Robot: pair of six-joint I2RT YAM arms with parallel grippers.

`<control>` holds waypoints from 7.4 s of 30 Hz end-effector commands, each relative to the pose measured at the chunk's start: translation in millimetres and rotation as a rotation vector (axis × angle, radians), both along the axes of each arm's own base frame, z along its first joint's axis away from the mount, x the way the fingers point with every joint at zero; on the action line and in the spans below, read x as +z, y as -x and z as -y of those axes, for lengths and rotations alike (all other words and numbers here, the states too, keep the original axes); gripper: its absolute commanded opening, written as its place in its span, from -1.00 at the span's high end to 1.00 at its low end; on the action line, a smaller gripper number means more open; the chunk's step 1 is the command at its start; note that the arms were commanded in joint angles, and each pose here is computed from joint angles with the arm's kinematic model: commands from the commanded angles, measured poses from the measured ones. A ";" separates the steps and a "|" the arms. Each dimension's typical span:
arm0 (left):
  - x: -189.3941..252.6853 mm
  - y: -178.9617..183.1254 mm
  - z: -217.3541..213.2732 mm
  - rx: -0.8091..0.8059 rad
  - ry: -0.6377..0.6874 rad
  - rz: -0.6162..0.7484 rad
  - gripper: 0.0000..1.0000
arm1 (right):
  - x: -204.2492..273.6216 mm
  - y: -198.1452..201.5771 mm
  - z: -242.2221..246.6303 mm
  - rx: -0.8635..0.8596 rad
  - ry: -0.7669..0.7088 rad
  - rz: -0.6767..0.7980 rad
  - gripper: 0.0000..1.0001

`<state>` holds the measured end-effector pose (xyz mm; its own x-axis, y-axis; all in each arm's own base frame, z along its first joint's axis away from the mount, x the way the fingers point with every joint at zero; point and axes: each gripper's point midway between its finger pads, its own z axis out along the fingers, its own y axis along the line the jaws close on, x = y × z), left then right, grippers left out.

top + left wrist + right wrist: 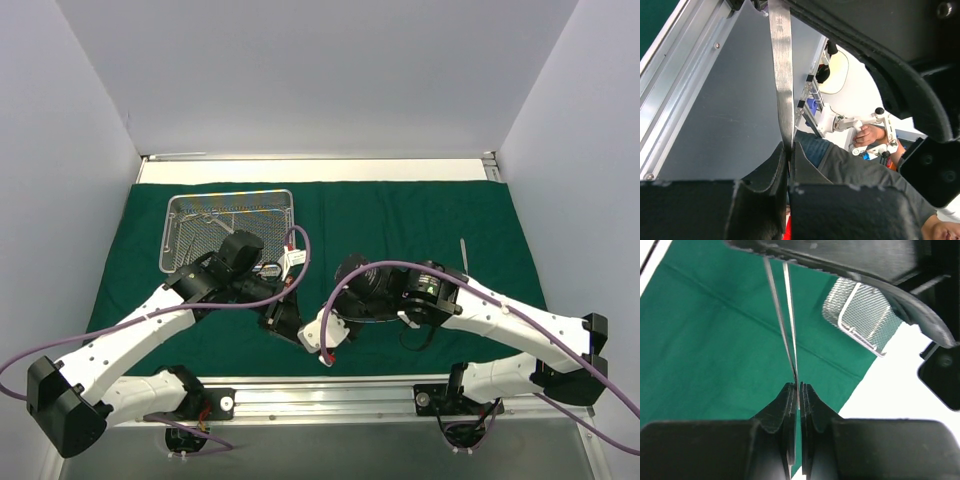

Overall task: Open and lay out the surgical kit
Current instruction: Place the medical item in the surgical kit, then pick up the medical item from the container, then place the medical item in the surgical kit.

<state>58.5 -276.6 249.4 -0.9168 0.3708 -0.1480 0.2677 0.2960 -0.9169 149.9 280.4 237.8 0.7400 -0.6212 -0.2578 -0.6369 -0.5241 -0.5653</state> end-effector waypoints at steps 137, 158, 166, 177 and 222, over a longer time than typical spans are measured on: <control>-149.5 -379.7 -208.9 0.357 -1.051 0.711 -0.37 | -38.9 -179.8 136.1 -1.471 -0.749 -0.486 0.11; -184.4 -382.6 -201.0 0.065 -0.889 0.789 -0.25 | -15.4 -151.1 140.0 -1.440 -0.788 -0.471 0.11; -202.4 -381.3 -196.8 0.054 -0.885 0.748 -0.26 | -12.3 -153.4 139.7 -1.439 -0.797 -0.469 0.11; -222.8 -367.9 -213.1 0.056 -0.934 0.701 -0.25 | -13.0 -153.6 139.5 -1.445 -0.797 -0.478 0.12; 26.4 -227.8 -22.2 0.407 0.216 0.220 0.95 | 38.3 -119.0 69.9 -0.563 -0.653 -0.171 0.14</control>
<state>300.9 -228.8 225.5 -0.9158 -0.0260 -0.4008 0.3456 0.4572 -0.8195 288.1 198.3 245.9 -0.0220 -0.5545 -0.8319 -0.8101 0.4975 -0.3102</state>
